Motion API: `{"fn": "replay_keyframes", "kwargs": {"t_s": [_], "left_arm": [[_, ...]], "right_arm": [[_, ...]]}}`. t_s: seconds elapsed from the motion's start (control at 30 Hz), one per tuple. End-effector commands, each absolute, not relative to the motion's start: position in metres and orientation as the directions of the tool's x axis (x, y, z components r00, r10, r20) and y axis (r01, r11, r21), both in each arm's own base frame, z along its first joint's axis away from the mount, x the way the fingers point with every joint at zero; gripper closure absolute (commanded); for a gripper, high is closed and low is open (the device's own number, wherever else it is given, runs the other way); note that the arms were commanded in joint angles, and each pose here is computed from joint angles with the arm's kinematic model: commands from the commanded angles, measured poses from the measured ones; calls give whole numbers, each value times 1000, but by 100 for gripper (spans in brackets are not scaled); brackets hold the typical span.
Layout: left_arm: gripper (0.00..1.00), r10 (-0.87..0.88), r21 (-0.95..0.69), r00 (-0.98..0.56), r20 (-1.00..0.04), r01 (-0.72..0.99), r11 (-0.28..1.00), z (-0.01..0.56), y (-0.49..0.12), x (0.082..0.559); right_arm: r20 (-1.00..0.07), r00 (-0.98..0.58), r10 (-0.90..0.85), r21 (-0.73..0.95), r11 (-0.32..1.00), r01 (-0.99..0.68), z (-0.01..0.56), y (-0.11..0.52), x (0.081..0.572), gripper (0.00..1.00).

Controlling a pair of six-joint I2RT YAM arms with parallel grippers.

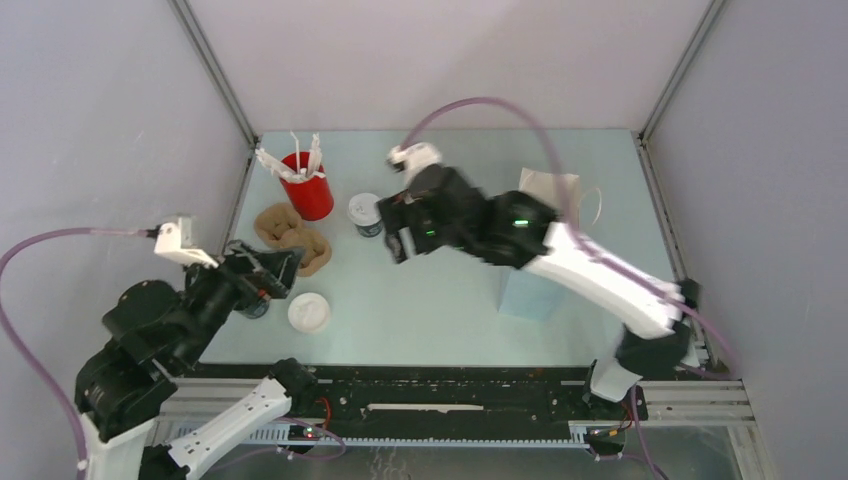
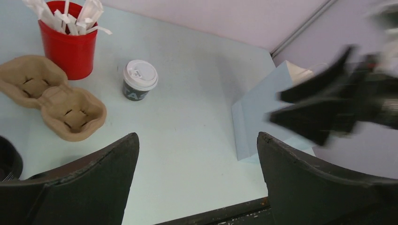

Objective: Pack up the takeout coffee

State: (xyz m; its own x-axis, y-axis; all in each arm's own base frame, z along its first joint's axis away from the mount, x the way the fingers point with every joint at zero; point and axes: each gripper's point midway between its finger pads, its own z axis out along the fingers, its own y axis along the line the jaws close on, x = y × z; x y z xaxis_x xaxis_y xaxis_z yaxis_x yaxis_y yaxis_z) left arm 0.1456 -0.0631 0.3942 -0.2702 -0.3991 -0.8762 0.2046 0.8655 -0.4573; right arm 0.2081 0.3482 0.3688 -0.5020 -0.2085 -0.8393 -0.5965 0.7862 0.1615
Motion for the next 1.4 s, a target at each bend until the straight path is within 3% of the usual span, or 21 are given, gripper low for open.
{"fn": "replay_keyframes", "kwargs": {"t_s": [0.0,0.2,0.53,0.77,1.37], "left_arm": [[0,-380,-429,-247,-891,186,884,396,-39,127],[0,-409,-472,-275,-870,225,852,392,-32,101],[0,-383,-467,-321,-866,246,849,375,-30,85],[0,-368,-465,-343,-864,264,845,367,-36,85],[0,-321,-430,-358,-877,284,857,363,-43,90]], "right_arm": [[-853,-496,-164,215,754,-620,329,431,231,15],[-869,-488,-87,183,859,-479,270,488,303,13],[-898,-432,-80,79,937,-339,204,504,385,10],[-921,-368,-129,32,916,-400,190,515,410,2],[-913,-375,-158,11,911,-412,156,510,449,0]]}}
